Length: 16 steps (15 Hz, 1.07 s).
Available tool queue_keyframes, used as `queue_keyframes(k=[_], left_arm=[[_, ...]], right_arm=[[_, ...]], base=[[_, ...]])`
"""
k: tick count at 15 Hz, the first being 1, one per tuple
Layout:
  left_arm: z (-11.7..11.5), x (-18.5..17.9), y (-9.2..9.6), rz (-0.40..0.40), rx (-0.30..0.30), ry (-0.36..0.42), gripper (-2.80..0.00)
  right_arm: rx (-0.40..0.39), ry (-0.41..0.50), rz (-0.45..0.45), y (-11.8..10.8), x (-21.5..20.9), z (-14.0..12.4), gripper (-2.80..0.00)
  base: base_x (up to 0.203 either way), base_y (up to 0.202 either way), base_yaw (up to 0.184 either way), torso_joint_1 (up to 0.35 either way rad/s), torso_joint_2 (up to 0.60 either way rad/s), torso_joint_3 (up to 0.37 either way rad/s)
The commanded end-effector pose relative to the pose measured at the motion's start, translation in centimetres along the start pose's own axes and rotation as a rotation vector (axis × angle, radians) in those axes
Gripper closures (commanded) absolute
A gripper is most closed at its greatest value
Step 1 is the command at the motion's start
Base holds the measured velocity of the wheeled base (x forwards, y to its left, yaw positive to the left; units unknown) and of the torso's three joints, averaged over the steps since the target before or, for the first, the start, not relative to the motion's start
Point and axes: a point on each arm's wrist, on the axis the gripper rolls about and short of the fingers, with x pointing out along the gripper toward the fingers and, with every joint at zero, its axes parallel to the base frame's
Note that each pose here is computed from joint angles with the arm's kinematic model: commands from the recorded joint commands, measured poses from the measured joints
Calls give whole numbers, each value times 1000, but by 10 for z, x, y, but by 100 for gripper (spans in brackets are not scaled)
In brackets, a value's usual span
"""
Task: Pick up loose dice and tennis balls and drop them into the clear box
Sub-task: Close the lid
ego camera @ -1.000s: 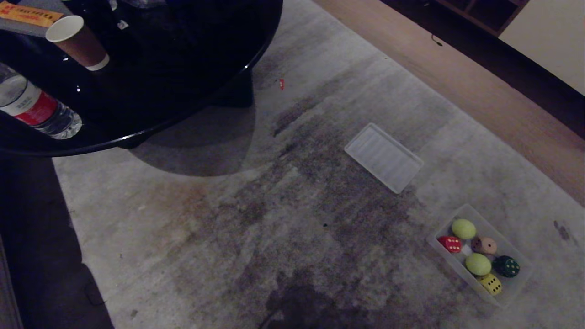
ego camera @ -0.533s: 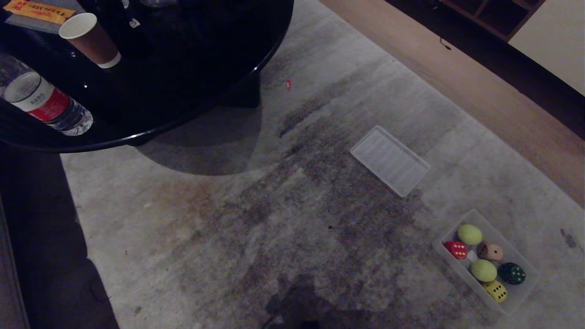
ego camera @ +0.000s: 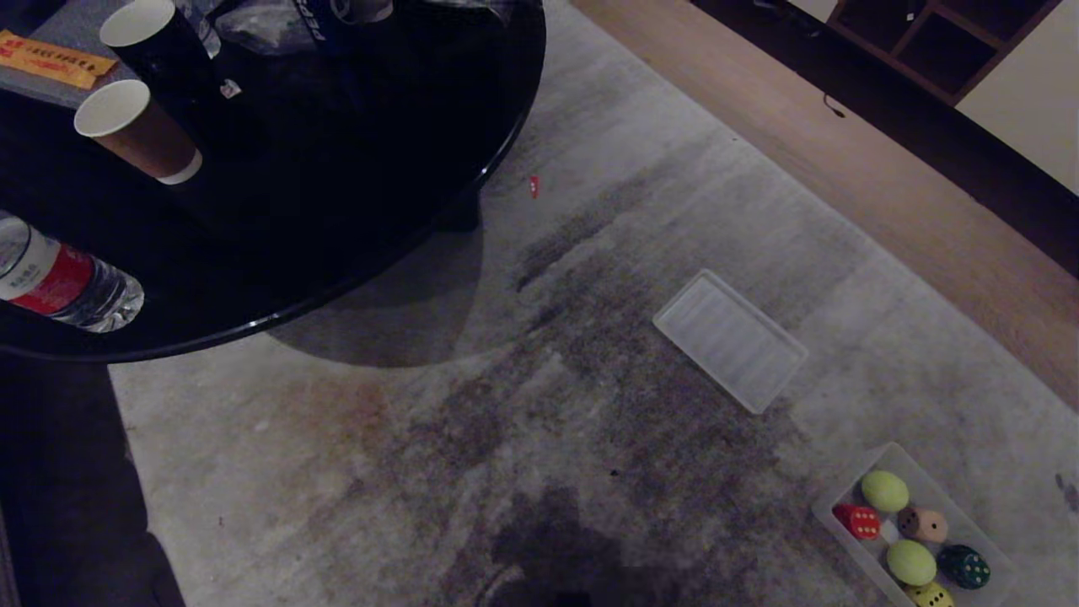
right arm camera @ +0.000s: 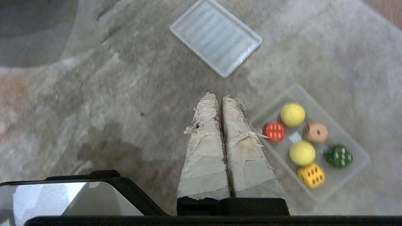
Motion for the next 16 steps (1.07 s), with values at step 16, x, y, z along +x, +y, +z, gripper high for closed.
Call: queue_keyframes(k=[16], left_arm=[[0, 0, 0, 4, -24, 1, 0]], right_arm=[[4, 5, 0, 0, 0, -1, 0]], base=[[28, 0, 0, 2, 2, -91]])
